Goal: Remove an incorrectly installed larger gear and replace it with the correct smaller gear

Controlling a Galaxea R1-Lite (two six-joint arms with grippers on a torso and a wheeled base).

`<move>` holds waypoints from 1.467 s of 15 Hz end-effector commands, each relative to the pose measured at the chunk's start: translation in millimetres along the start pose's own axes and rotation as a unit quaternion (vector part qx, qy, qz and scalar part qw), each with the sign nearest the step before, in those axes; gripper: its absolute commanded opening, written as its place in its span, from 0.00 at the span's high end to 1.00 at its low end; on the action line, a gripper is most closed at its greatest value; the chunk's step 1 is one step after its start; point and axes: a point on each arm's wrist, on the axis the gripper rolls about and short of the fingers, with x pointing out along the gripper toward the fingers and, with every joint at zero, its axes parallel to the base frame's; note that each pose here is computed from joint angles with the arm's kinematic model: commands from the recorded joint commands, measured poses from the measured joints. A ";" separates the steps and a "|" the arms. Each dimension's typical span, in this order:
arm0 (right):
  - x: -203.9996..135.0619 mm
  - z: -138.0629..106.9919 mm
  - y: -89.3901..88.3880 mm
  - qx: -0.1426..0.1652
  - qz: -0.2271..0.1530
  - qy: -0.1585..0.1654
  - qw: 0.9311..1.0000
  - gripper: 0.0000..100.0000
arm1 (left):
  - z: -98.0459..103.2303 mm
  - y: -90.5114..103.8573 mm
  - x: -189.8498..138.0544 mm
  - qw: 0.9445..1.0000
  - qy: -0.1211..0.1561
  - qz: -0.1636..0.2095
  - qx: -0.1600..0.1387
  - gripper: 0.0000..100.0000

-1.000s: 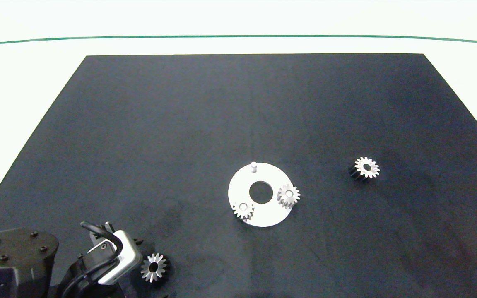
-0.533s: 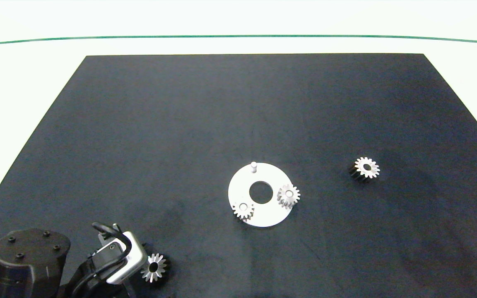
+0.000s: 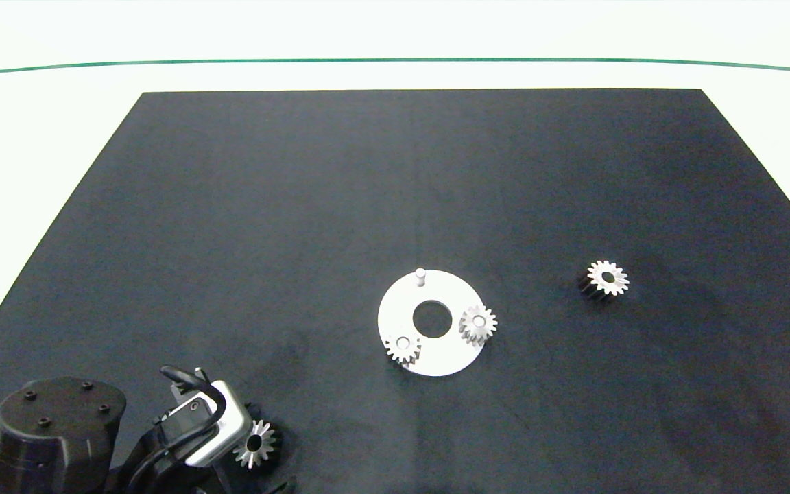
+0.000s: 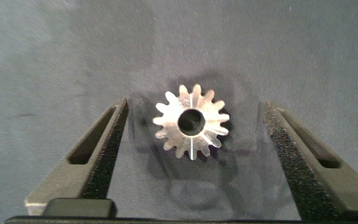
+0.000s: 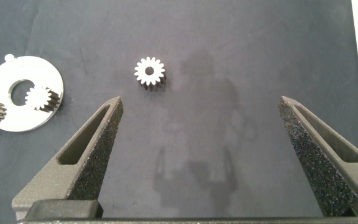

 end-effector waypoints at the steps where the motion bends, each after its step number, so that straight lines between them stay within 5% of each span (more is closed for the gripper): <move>1: 0.5 -0.5 0.2 0.000 0.000 0.002 1.000 0.00 | -1.7 -0.7 2.2 1.000 0.006 -0.002 0.001 0.19; 22: -0.7 -1.6 -0.1 0.001 0.000 0.001 1.000 0.00 | -4.0 -2.5 2.1 1.000 0.010 -0.006 0.001 0.61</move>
